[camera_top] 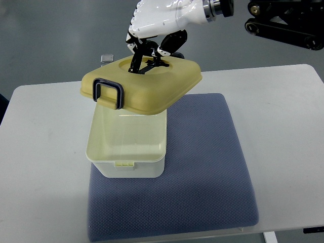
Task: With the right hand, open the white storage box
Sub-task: 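Lift the yellow lid off the white box with the right hand, then lower the lid onto the cushion beside the box and release it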
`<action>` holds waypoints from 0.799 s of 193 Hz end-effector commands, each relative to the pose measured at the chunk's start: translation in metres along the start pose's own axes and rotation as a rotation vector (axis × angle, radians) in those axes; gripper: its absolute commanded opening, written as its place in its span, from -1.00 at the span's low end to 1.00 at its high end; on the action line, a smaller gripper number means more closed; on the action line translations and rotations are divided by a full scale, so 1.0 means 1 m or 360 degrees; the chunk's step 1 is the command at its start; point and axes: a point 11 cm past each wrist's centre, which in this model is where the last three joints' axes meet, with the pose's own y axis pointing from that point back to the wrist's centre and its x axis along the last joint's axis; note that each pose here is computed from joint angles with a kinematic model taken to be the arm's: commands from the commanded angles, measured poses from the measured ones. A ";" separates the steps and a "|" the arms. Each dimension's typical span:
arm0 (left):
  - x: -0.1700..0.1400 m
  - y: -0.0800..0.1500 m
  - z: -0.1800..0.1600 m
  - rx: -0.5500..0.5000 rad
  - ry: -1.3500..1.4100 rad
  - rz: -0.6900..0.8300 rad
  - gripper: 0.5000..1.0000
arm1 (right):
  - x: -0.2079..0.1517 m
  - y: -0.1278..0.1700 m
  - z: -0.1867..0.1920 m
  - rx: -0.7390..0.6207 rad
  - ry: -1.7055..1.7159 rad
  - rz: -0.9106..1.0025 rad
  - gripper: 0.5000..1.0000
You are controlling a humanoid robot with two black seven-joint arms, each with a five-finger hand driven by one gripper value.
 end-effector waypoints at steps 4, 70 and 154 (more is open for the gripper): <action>0.000 0.000 0.000 0.0000 -0.0002 0.0000 1.00 | -0.016 0.028 0.018 -0.0101 -0.0020 -0.0020 -1.00; 0.000 0.000 0.000 0.0000 0.0001 0.0000 1.00 | -0.076 0.101 0.051 -0.0360 -0.0092 -0.0068 -1.00; 0.000 0.000 0.000 0.0000 0.0001 0.0000 1.00 | -0.146 0.120 0.043 -0.0410 -0.0208 -0.0072 -1.00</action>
